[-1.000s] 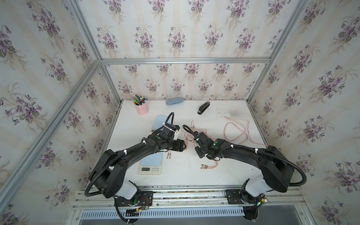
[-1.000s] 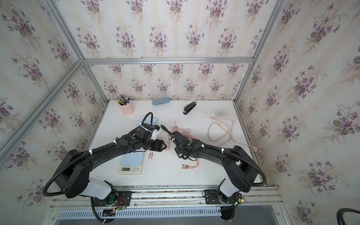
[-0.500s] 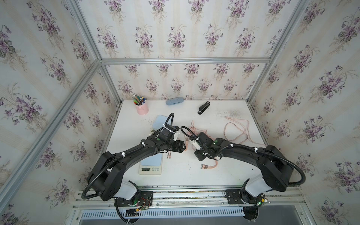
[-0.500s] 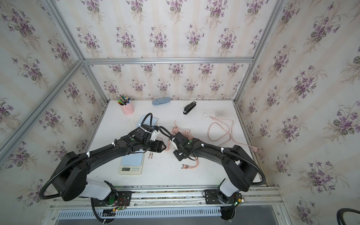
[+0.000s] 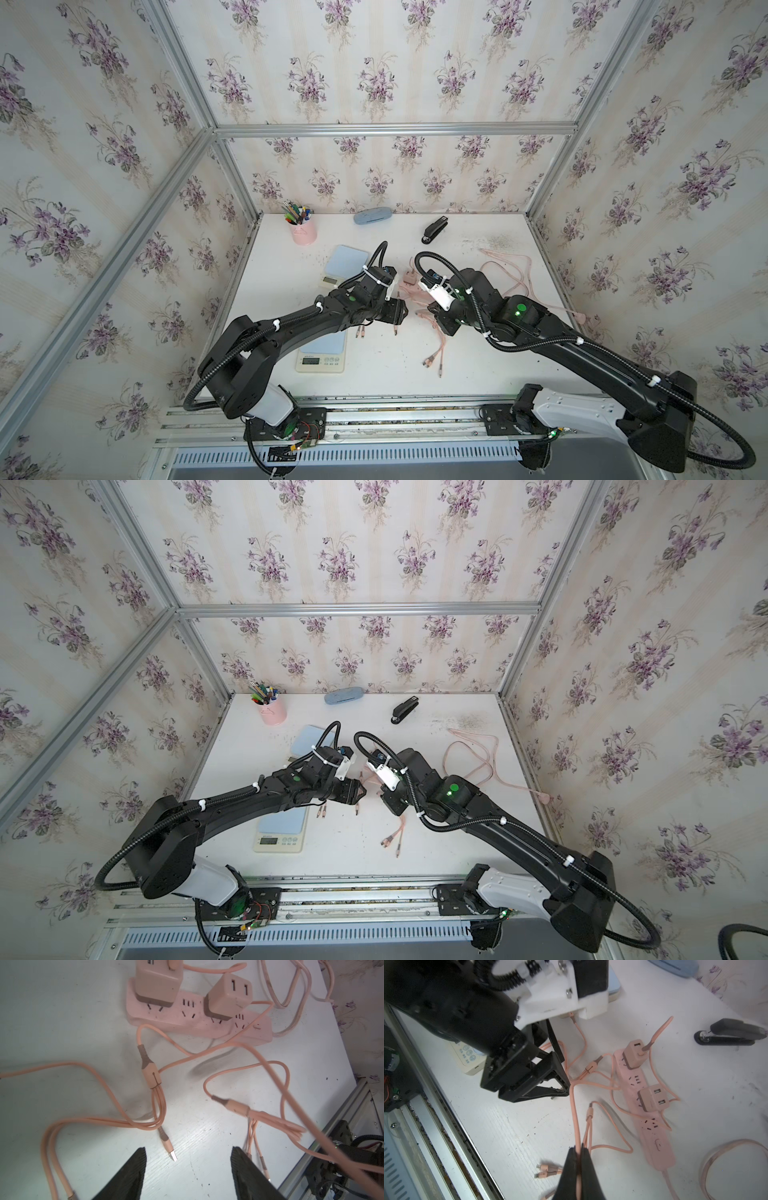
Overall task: Charge the electronic scale
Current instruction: Pick up the charging cable from the center of the board.
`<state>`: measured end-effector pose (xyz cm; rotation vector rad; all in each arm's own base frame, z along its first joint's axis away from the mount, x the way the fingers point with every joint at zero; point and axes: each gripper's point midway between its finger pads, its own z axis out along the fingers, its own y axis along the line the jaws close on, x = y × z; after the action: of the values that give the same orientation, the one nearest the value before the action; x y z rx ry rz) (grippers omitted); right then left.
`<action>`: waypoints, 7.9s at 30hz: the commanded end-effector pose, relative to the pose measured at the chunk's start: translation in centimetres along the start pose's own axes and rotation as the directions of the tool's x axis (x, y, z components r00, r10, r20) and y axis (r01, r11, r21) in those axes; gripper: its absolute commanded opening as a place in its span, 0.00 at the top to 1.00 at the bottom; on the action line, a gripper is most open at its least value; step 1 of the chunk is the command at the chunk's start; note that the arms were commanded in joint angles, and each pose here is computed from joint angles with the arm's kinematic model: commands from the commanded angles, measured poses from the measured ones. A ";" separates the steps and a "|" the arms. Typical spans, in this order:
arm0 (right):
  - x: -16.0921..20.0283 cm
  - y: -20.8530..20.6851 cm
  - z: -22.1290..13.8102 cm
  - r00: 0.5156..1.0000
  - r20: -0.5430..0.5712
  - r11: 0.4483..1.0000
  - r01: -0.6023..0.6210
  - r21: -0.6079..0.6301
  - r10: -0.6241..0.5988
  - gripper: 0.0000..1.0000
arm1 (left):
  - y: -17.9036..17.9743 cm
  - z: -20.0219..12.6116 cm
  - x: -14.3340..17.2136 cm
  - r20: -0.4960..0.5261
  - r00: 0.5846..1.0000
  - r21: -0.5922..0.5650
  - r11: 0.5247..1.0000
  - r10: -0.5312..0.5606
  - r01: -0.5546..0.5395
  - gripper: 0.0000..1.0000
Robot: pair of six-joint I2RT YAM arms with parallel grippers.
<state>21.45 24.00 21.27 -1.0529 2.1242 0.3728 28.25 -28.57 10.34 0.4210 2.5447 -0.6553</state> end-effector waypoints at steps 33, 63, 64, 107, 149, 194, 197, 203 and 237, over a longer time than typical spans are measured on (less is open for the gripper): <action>3.7 -3.0 0.9 0.983 -0.047 0.969 -0.165 0.183 0.176 1.00 | -4.1 6.1 -3.8 0.248 0.965 -0.044 0.994 -0.081 0.095 0.59; -5.9 -2.8 -10.1 0.947 0.320 0.989 -0.078 0.128 0.033 1.00 | -6.3 4.6 -7.1 0.343 0.936 0.092 0.995 -0.078 0.049 0.55; -6.0 -3.1 -10.3 0.946 0.323 0.986 -0.086 0.142 0.036 1.00 | -6.3 4.6 -6.8 0.335 0.939 0.094 0.994 -0.079 0.050 0.60; -4.3 -7.9 -5.9 0.613 0.366 0.711 -0.645 -0.280 0.700 0.38 | -13.9 -1.3 -6.5 0.262 0.887 0.391 0.798 0.381 -0.458 0.99; -4.5 -6.5 -5.2 0.735 0.256 0.776 -0.564 -0.282 0.628 1.00 | -12.1 -4.4 -10.3 0.465 0.829 0.369 0.783 0.310 -0.500 0.42; -5.3 -8.4 -6.3 0.689 0.177 0.704 -0.635 -0.319 0.702 0.40 | -10.0 -5.4 -8.4 0.397 0.734 0.139 0.754 0.551 -0.642 0.98; -6.0 -9.7 -7.8 0.672 0.205 0.699 -0.646 -0.306 0.711 0.36 | -9.2 -5.7 -8.4 0.383 0.698 0.037 0.745 0.605 -0.666 0.99; -6.8 -9.0 -6.4 0.644 0.135 0.631 -0.648 -0.426 0.753 0.37 | -9.2 -6.6 -8.4 0.349 0.586 -0.151 0.661 0.731 -0.735 0.99; -6.6 -3.4 -5.0 0.830 0.182 0.732 -0.334 -0.594 0.527 0.59 | -14.2 -10.4 -6.9 0.447 0.711 0.421 0.574 0.543 -0.703 1.00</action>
<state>24.70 22.82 27.99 -0.5498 2.0937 1.3968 27.06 -35.72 26.02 1.2521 1.7035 -0.8435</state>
